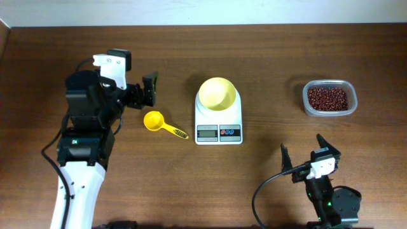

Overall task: Scoop item into bowl and weigh 50g on scale
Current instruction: 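Move the left gripper forward above the yellow scoop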

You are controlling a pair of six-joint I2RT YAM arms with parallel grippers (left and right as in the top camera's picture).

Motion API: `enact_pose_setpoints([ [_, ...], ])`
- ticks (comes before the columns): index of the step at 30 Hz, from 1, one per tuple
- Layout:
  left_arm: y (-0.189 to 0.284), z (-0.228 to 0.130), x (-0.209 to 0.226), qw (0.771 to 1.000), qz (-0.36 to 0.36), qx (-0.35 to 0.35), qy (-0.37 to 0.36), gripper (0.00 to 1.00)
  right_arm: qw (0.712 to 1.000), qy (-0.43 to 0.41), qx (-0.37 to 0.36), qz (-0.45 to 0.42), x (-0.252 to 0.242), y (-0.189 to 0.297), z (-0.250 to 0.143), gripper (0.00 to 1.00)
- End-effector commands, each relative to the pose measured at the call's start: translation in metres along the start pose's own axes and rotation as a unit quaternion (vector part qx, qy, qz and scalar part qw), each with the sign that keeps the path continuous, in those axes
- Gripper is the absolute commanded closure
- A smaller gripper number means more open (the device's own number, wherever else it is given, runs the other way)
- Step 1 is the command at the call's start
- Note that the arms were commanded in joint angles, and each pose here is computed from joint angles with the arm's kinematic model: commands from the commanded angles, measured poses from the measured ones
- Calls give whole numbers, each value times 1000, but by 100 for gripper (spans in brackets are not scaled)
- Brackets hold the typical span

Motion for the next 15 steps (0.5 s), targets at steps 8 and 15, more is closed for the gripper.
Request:
enact_pose_setpoints([
  [8,-19,21,14,999,10,-4,43,1,1000,-4,4,2,1,0,-3,1],
  [15,-44,-8,27,994,38,57,86,1,1000,-4,4,2,1,0,-3,1],
])
Point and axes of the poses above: each gripper's point midway between its finger pads, its own y axis back along the fingers, its own x axis along the line the jaws close on, z = x × y, the point moved 3 cm from there along y, back along the fingers, and after that the axes turned 11 degrees about -y, right-handed, at the moved point
